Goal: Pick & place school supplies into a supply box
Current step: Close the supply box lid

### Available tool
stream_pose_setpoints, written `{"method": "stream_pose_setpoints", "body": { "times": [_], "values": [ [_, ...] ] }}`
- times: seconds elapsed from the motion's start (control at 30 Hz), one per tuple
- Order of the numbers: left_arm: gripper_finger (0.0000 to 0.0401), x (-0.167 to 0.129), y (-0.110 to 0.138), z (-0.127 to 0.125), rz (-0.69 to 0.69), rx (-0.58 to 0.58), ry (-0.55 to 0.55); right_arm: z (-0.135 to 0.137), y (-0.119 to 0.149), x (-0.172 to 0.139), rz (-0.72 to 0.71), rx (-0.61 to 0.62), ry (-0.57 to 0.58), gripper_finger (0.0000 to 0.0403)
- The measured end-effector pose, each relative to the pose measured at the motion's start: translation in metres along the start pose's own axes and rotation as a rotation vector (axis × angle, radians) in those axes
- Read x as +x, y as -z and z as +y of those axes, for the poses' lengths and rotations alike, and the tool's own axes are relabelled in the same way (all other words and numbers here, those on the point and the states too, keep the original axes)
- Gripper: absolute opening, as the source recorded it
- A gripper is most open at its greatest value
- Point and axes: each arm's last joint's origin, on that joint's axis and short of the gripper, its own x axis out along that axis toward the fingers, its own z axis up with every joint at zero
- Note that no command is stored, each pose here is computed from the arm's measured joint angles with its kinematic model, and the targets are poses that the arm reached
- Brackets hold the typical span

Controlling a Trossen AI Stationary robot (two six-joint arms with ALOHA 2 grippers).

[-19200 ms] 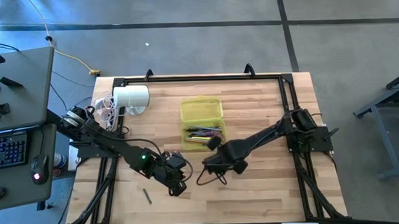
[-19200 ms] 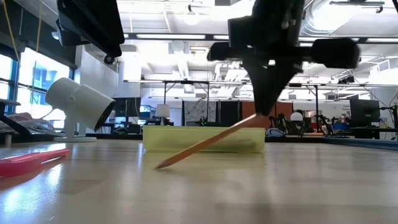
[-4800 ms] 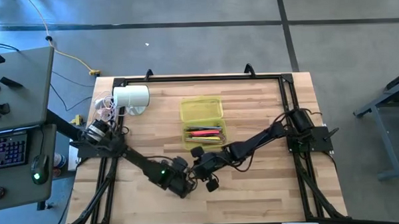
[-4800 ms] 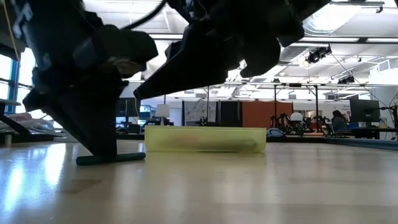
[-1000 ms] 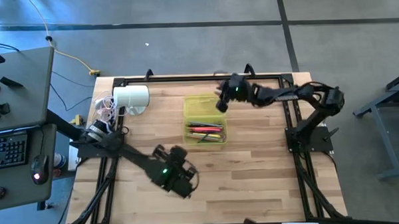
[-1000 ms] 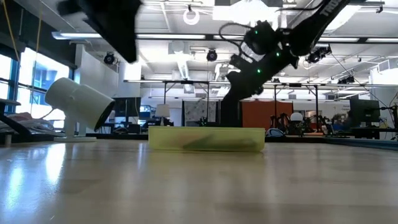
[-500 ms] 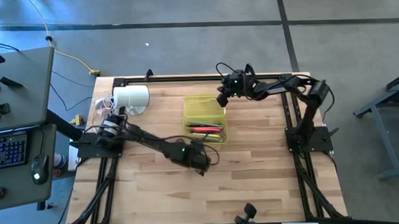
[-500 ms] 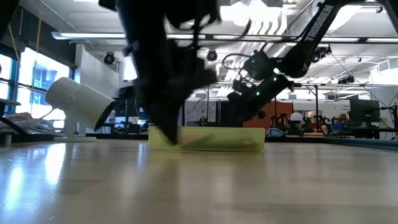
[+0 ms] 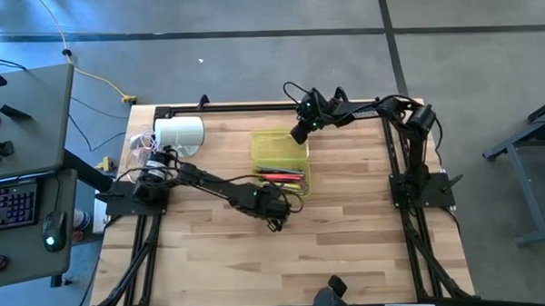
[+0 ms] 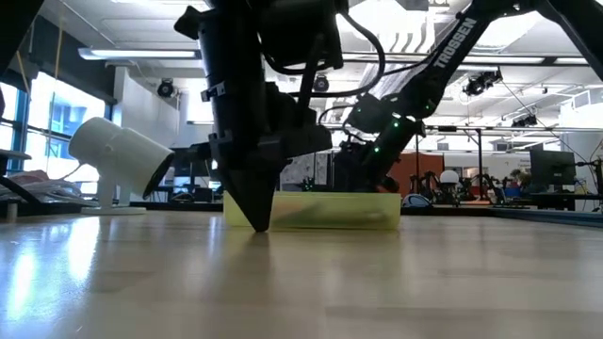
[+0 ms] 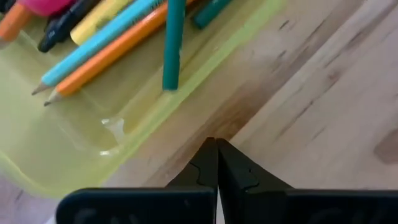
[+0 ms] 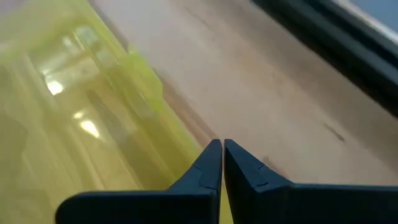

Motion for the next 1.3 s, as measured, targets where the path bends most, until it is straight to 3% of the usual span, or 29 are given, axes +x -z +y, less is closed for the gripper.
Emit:
{"method": "stream_pose_setpoints", "body": {
  "times": [0.23, 0.5, 0.8, 0.9, 1.03, 1.3],
  "values": [
    [0.0013, 0.002, -0.003, 0.003, -0.021, 0.014, -0.025, 0.01, 0.001, -0.001, 0.071, -0.01, -0.078, 0.0],
    [0.0036, 0.003, -0.003, 0.004, -0.023, 0.013, -0.033, 0.033, 0.005, -0.004, 0.088, -0.066, -0.034, 0.0],
    [0.0017, 0.003, -0.003, 0.004, -0.01, 0.02, -0.029, 0.068, -0.004, -0.037, 0.026, -0.156, -0.076, 0.0],
    [0.0036, 0.004, -0.003, 0.004, 0.0, 0.019, -0.022, 0.078, -0.006, -0.047, -0.012, -0.199, -0.022, 0.0],
    [0.0042, 0.003, -0.001, 0.003, 0.013, 0.024, -0.012, 0.079, -0.007, -0.05, -0.047, -0.252, 0.154, 0.0],
    [0.0014, 0.003, -0.001, 0.002, 0.012, 0.025, -0.011, 0.043, -0.002, -0.046, 0.024, -0.1, 0.215, 0.0]
  ]
}}
